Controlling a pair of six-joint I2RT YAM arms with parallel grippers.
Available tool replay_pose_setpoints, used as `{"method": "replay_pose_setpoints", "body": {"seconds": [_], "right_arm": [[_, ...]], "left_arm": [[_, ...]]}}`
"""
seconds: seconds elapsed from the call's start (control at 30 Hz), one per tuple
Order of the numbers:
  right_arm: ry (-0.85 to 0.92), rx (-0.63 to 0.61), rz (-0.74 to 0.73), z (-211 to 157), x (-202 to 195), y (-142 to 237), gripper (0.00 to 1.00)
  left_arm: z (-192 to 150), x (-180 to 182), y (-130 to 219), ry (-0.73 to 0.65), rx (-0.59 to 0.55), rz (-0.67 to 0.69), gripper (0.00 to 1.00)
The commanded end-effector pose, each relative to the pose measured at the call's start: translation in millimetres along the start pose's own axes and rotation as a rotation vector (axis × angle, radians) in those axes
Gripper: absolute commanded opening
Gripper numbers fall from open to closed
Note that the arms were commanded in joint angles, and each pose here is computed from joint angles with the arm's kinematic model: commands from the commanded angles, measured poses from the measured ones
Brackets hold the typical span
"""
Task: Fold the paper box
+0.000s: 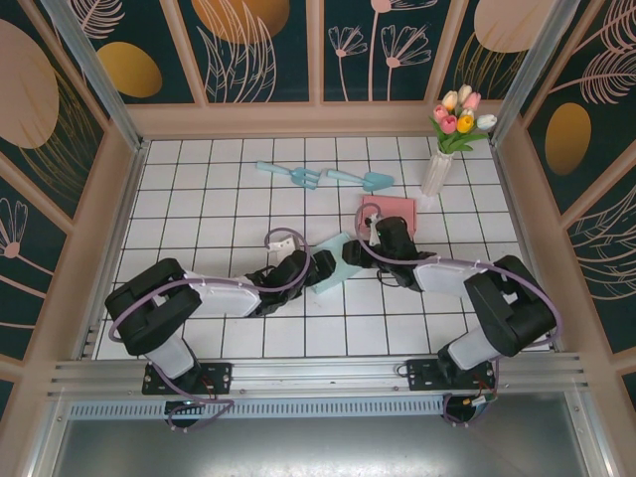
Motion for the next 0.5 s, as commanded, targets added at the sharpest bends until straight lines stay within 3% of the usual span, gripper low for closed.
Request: {"method": "replay_pose_setpoints", "body": {"seconds": [0.0, 0.17, 0.3, 0.47], "right_arm": [[-0.031, -0.014, 0.027, -4.2, 3.4, 6.2, 0.55], [-0.032, -0.012, -0.013, -7.8, -6.6, 1.4, 0.54], [-0.018, 0.032, 0.053, -14.9, 7.2, -5.6, 0.4], [0.009, 0.03, 0.072, -9.9, 24.5, -8.3, 0.36]], "left_arm": [[11.7, -0.1, -4.8, -0.006, -0.026, 0.014, 0.98], [8.4, -1.8, -10.7, -0.016, -0.005, 0.017, 0.98], [5.9, -5.5, -16.3, -0.029, 0.012, 0.017, 0.95], [19.8, -11.1, -17.8, -0.056, -0.007, 0.028, 0.86]]}}
Point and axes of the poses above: each hand's point on the last joint's axis, 136 mm out from that joint toward the fingers, its own y axis back along the fingers, its own x axis along the line the jaws close on, z = x × y, the point moved 1 cm from there along y, back along the fingers, and after that the axes turned 8 degrees about -y, right-handed, at the moved point
